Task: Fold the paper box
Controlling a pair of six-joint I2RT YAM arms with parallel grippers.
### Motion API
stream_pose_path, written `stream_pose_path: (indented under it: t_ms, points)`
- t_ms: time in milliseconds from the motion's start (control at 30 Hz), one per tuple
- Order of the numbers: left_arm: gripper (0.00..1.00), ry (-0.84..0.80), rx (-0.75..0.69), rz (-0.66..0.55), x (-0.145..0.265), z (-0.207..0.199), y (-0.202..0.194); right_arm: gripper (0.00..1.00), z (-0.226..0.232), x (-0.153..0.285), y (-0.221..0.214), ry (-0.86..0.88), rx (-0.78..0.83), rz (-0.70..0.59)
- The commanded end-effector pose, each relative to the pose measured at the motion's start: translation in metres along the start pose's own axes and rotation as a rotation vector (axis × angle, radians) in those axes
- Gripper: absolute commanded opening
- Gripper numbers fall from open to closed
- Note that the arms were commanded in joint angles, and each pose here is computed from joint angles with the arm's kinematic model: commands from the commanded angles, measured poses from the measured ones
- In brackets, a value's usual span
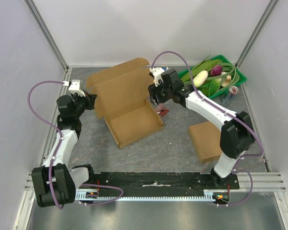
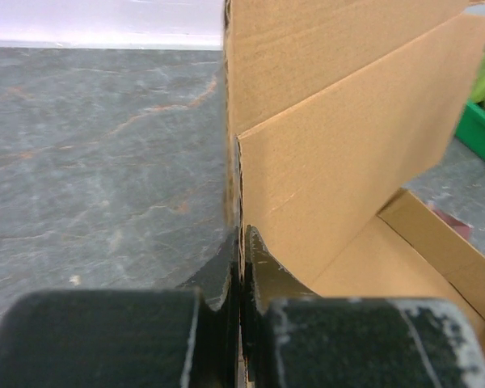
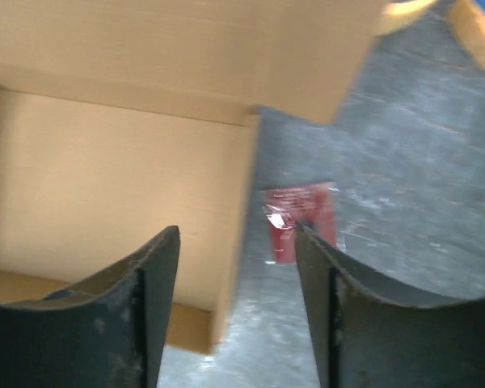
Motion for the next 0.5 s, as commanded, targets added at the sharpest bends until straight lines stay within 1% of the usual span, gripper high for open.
stream_pose_path:
  t_ms: [0, 33, 67, 167, 200, 233, 267, 300, 333, 367, 467]
  points:
    - [0.02, 0.129, -0.185, -0.015, 0.012, 0.017, 0.019, 0.73, -0.059, -0.013, -0.019, -0.278, -0.04, 0.109]
    - [0.02, 0.15, -0.196, 0.006, 0.013, 0.02, 0.018, 0.77, -0.061, -0.013, -0.02, -0.286, -0.046, 0.101]
    - [0.02, 0.165, -0.22, 0.018, 0.014, 0.022, 0.017, 0.84, -0.065, -0.016, -0.026, -0.297, -0.055, 0.081]
    - [0.02, 0.223, -0.238, 0.05, 0.017, 0.029, 0.012, 0.95, -0.074, -0.025, -0.036, -0.269, -0.069, 0.079]
    - [0.02, 0.218, -0.244, 0.05, 0.017, 0.028, 0.012, 0.97, -0.074, -0.033, -0.035, -0.241, -0.037, 0.075]
    - [0.02, 0.215, -0.246, 0.048, 0.017, 0.028, 0.011, 0.98, -0.076, -0.051, -0.051, -0.204, -0.027, 0.135]
    - [0.02, 0.222, -0.244, 0.048, 0.018, 0.029, 0.011, 0.98, -0.075, -0.059, -0.045, -0.182, -0.017, 0.142]
    - [0.02, 0.223, -0.24, 0.051, 0.017, 0.029, 0.01, 0.98, -0.076, -0.063, -0.054, -0.179, -0.003, 0.202]
    - [0.02, 0.221, -0.241, 0.05, 0.017, 0.029, 0.01, 0.98, -0.077, -0.072, -0.062, -0.151, 0.002, 0.235]
    - [0.02, 0.219, -0.236, 0.048, 0.017, 0.028, 0.01, 0.98, -0.076, -0.077, -0.062, -0.131, 0.01, 0.212]
    - [0.02, 0.192, -0.229, 0.037, 0.016, 0.025, 0.011, 0.98, -0.078, -0.086, -0.067, -0.116, 0.026, 0.229]
Point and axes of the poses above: each gripper's point midway between its finger pads, its own x axis back along the fingers, its own z axis along the line the jaws close on, y = z × x, the point moved 6 cm from there along x, back along the fingers, and after that the axes turned 10 degrees about -x, right-handed, at the moved point
